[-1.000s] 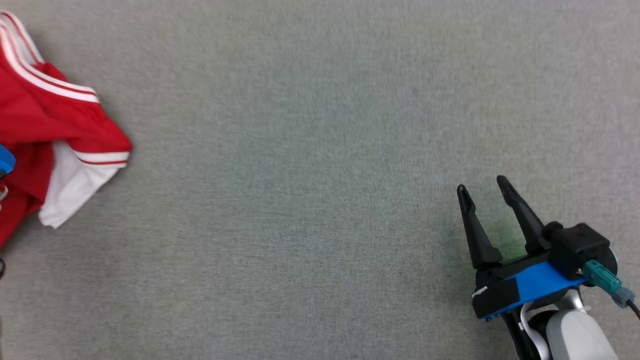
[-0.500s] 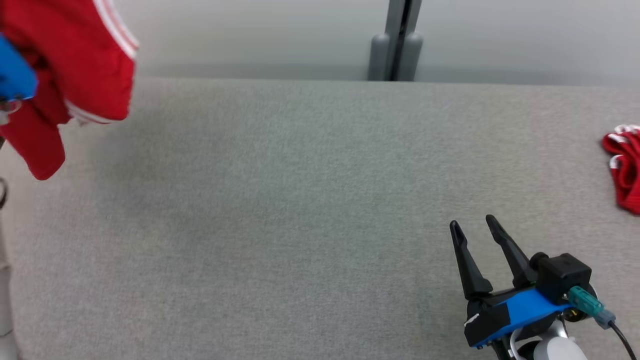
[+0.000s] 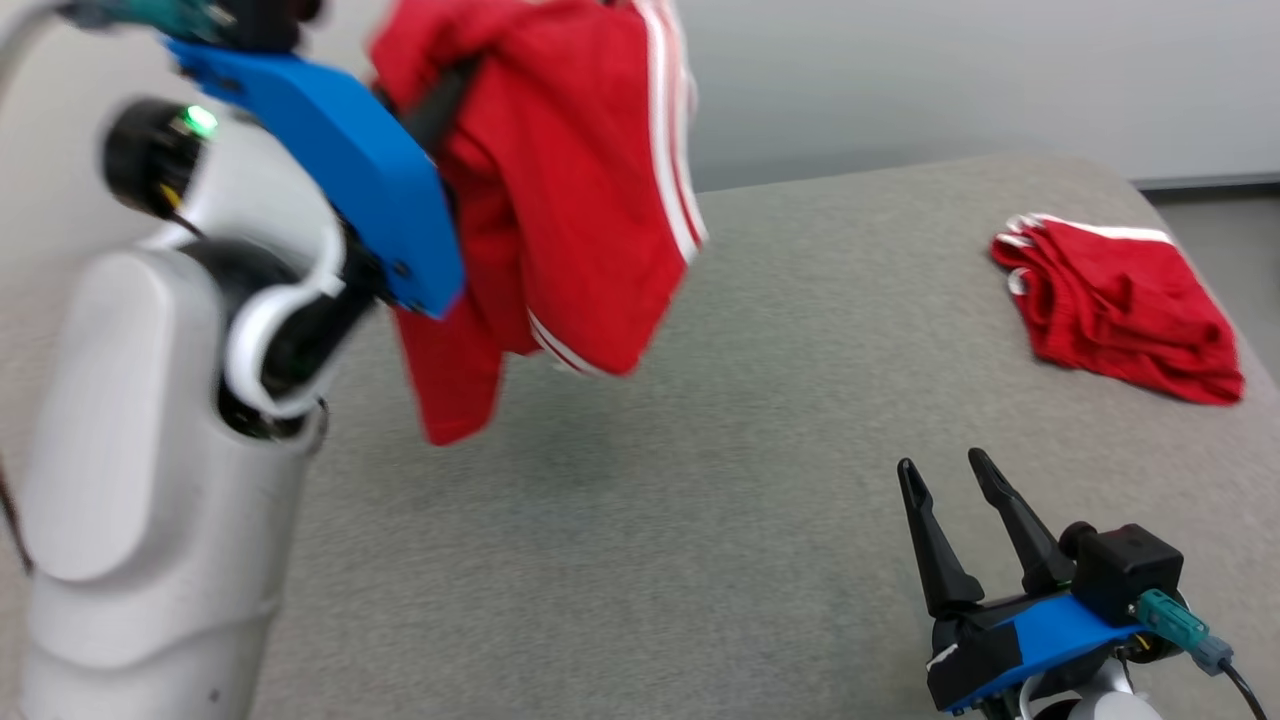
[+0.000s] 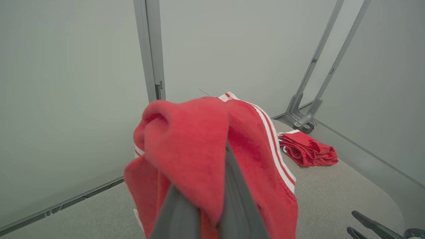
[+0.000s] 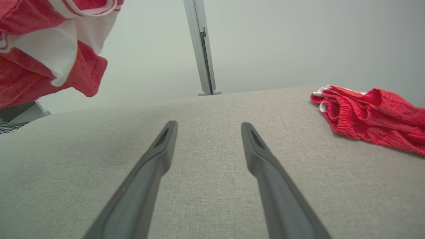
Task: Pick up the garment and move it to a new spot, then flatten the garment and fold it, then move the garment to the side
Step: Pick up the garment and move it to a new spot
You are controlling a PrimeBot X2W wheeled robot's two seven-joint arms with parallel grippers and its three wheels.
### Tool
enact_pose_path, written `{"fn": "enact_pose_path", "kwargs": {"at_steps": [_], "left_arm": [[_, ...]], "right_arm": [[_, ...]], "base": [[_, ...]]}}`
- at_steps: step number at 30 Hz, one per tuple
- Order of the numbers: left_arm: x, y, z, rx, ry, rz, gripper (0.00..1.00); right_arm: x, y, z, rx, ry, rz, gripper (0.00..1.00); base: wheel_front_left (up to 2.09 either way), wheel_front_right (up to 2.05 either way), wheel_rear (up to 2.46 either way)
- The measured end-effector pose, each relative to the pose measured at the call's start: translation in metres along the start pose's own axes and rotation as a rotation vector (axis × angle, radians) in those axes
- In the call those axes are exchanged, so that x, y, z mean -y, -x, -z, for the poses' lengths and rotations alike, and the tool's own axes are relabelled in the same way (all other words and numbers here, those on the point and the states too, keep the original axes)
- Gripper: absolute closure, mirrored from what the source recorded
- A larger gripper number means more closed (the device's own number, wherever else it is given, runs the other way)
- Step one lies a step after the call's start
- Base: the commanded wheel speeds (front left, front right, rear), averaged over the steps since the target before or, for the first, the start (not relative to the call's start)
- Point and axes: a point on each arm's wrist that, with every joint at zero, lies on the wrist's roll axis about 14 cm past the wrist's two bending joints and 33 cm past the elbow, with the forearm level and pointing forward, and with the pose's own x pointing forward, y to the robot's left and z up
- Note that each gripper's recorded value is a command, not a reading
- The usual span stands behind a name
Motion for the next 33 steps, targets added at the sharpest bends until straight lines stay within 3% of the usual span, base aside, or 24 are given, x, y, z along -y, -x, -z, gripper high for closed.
{"fn": "enact_pose_path", "kwargs": {"at_steps": [5,6,11,12,13,14,20,25,33], "left_arm": [[0.050,-0.034,0.059,-0.125,0.094,0.160,1.00],[0.063,-0.043,0.088,-0.182,0.131,0.197,1.00],[0.076,-0.054,0.161,-0.311,0.184,0.201,0.97],[0.078,-0.054,0.176,-0.334,0.188,0.194,0.59],[0.078,-0.053,0.190,-0.359,0.190,0.186,0.39],[0.078,-0.051,0.204,-0.383,0.187,0.175,0.00],[0.076,-0.041,0.234,-0.367,0.252,0.111,0.00],[0.059,-0.030,0.209,-0.191,0.309,0.027,0.00],[0.012,0.018,0.179,0.081,0.307,-0.169,0.00]], "right_arm": [[0.025,0.014,-0.001,0.000,-0.004,0.083,0.00],[0.033,0.018,-0.001,0.001,-0.007,0.109,0.00],[0.045,0.023,0.001,0.002,-0.012,0.150,0.00],[0.045,0.023,0.002,0.000,-0.012,0.152,0.00],[0.046,0.023,0.003,-0.002,-0.014,0.156,0.00],[0.046,0.023,0.003,-0.001,-0.016,0.155,0.00],[0.041,0.017,0.003,0.003,-0.020,0.135,0.00],[0.026,0.006,-0.001,0.014,-0.017,0.082,0.00],[0.001,-0.001,-0.007,0.025,-0.017,0.003,0.00]], "base": [[0.00,0.00,0.00],[0.00,0.00,0.00],[0.00,0.00,0.00],[0.00,0.00,0.00],[0.00,0.00,0.00],[0.00,0.00,0.00],[0.00,0.00,0.00],[0.00,0.00,0.00],[0.00,0.00,0.00]]}}
